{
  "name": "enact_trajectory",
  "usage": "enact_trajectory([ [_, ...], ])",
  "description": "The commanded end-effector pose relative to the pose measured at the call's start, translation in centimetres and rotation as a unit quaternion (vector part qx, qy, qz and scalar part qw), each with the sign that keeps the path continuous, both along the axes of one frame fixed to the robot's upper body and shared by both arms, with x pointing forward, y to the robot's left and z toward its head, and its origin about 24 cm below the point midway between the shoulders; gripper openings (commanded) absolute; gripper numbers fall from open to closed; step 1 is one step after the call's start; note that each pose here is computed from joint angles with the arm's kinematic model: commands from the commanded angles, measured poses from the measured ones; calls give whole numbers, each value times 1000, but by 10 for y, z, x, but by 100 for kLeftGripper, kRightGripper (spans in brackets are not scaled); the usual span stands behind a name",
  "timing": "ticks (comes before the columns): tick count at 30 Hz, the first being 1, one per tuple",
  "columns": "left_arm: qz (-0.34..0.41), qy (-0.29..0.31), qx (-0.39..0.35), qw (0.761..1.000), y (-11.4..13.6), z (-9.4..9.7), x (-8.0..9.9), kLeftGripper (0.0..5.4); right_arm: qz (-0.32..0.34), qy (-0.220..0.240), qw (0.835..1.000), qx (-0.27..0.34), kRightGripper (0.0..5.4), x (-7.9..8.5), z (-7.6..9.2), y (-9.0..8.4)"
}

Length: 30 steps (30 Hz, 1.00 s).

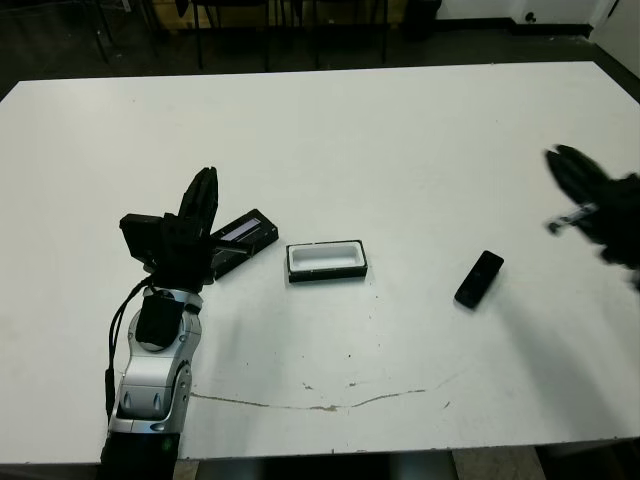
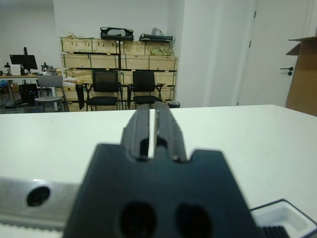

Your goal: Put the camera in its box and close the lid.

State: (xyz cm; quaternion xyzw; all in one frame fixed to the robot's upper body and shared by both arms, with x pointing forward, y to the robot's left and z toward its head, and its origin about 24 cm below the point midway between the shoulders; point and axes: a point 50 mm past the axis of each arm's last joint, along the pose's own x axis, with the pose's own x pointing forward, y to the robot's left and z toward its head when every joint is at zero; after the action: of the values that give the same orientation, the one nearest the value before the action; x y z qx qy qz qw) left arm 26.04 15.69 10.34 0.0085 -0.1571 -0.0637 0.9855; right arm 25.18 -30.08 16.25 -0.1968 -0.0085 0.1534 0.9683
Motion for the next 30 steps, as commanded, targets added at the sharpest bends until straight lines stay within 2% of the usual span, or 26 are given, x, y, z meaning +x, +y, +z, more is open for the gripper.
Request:
enact_trajectory([
  [1, 6, 18, 0, 1000, 2, -6, -2, 1, 0, 67, 998, -4, 0, -10, -9, -18],
  [4, 4, 16, 2, 1000, 1, -5, -1, 1, 19, 110, 994, -17, 0, -14, -14, -26],
  [9, 2, 17, 0, 1000, 1, -5, 0, 1, 78, 148, 984, -68, 0, -15, -18, -31],
  [14, 4, 14, 5, 1000, 2, -4, 0, 1, 123, 210, 969, -41, 0, -13, -33, -40],
  [21, 5, 15, 6, 1000, 3, -3, 0, 1, 141, 271, 952, -23, 0, -16, -55, -48],
  [25, 2, 17, 5, 1000, 3, -4, 1, 1, 146, 294, 944, -28, 0, -17, -67, -47],
  [30, 0, 20, 7, 1000, 2, -5, 0, 1, 154, 313, 936, -43, 0, -15, -73, -42],
])
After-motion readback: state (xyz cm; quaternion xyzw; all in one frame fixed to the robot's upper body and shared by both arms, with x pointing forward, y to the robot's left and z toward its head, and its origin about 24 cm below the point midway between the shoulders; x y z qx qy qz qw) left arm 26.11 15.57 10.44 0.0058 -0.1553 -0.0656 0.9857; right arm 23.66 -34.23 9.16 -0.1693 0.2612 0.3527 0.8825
